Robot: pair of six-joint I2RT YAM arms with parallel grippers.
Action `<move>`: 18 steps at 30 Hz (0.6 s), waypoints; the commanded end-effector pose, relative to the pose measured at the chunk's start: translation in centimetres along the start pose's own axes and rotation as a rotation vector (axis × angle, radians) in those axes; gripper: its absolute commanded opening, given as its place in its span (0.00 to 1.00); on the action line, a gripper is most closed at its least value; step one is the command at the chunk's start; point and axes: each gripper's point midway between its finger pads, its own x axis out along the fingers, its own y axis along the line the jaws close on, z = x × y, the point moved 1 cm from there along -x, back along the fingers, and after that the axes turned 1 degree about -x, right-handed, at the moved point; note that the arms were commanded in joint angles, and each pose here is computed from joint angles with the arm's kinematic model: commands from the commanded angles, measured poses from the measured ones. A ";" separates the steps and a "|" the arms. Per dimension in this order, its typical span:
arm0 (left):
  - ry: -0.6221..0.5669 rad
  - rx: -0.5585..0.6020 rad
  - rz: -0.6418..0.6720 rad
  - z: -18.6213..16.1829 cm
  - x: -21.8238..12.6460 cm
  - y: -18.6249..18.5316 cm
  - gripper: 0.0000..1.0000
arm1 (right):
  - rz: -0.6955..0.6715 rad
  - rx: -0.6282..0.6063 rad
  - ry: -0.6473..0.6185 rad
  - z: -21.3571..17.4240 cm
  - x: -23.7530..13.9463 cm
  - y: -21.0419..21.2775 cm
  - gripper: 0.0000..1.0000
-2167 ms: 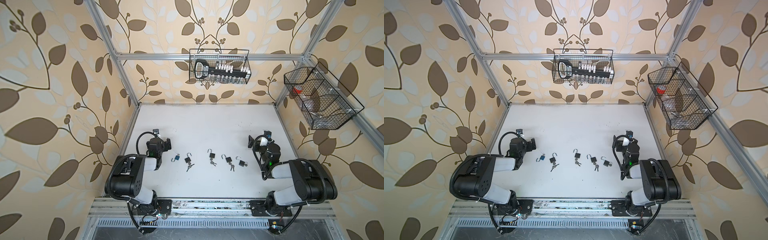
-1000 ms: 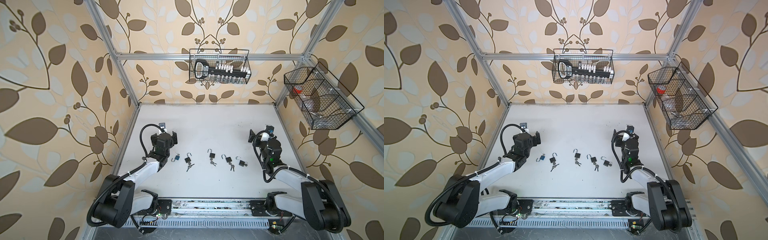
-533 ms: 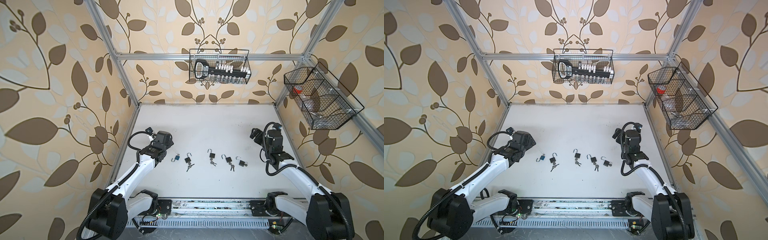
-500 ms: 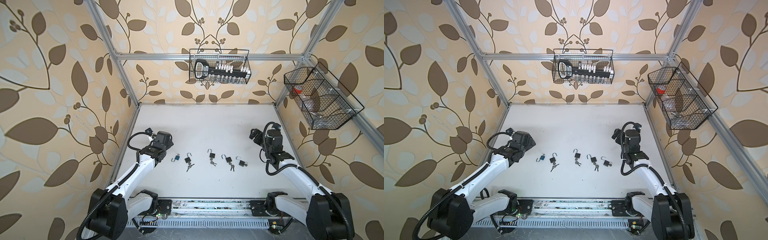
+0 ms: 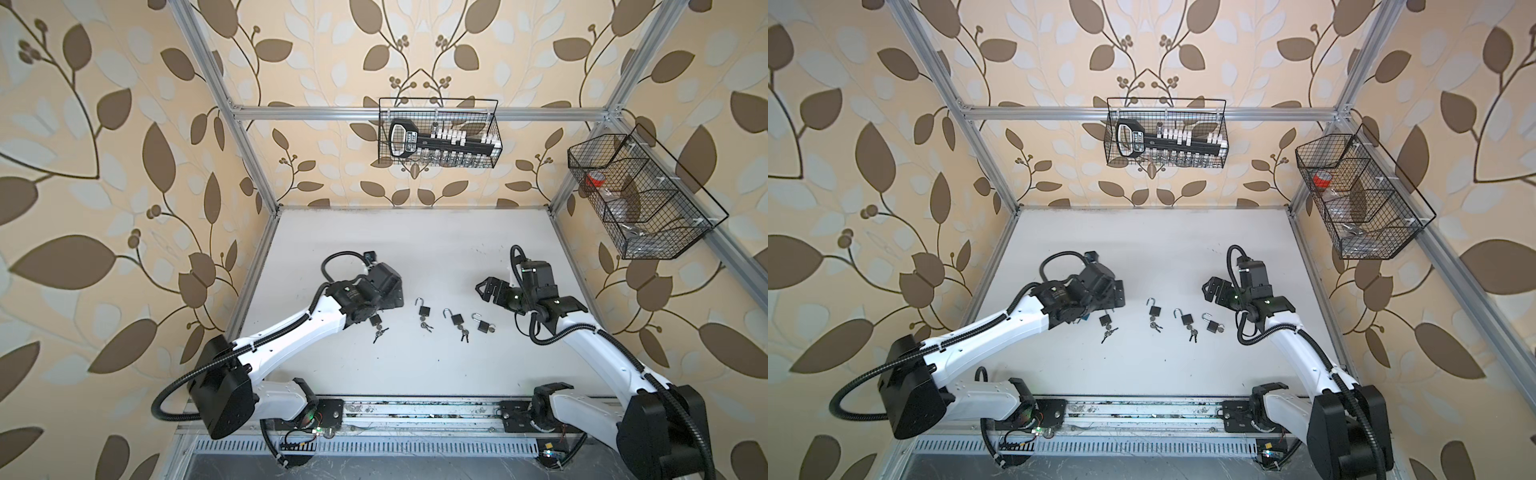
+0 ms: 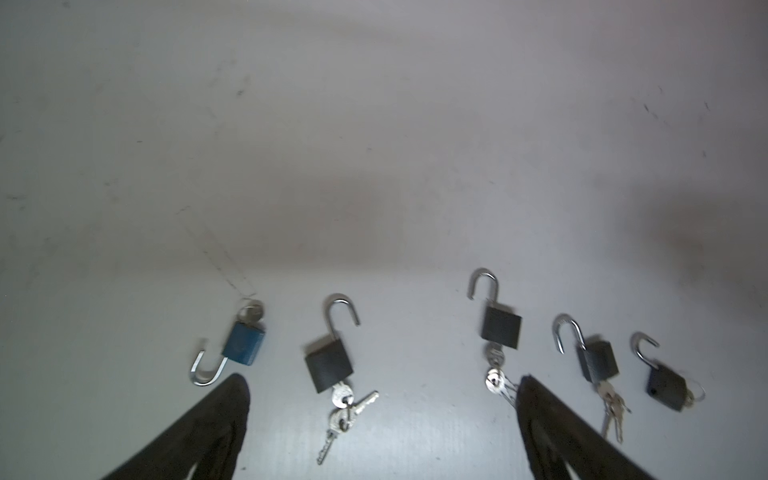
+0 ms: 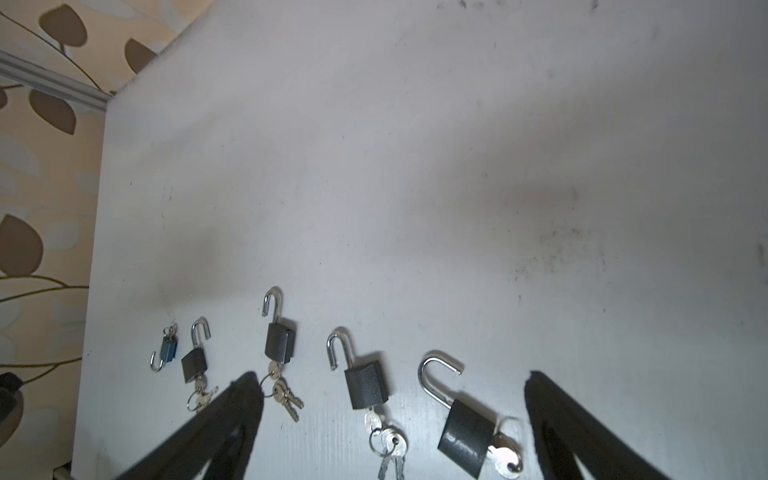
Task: Lock with the key
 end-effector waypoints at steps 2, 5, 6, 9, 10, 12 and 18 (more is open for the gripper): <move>0.029 0.085 -0.082 -1.9 -0.4 -4.3 0.99 | -0.067 -0.153 0.165 -2.6 0.7 0.7 0.95; 0.043 0.079 -0.186 -3.0 -0.8 -6.4 0.99 | -0.083 -0.175 0.223 -3.9 1.8 0.9 0.93; 0.045 0.061 -0.219 -3.3 -0.9 -6.7 0.99 | -0.090 -0.174 0.241 -4.2 2.2 0.7 0.92; 0.035 0.012 -0.319 -4.0 -1.4 -7.0 0.99 | -0.122 -0.175 0.266 -4.6 3.1 0.0 0.91; 0.026 0.002 -0.350 -4.1 -1.8 -7.0 0.99 | -0.123 -0.175 0.272 -4.8 3.3 0.0 0.91; 0.005 -0.010 -0.413 -4.2 -2.3 -7.0 0.99 | -0.118 -0.172 0.290 -5.1 3.8 -0.1 0.91; -0.013 0.023 -0.410 -3.9 -3.3 -6.5 0.99 | -0.092 -0.151 0.347 -6.7 4.5 -0.2 0.89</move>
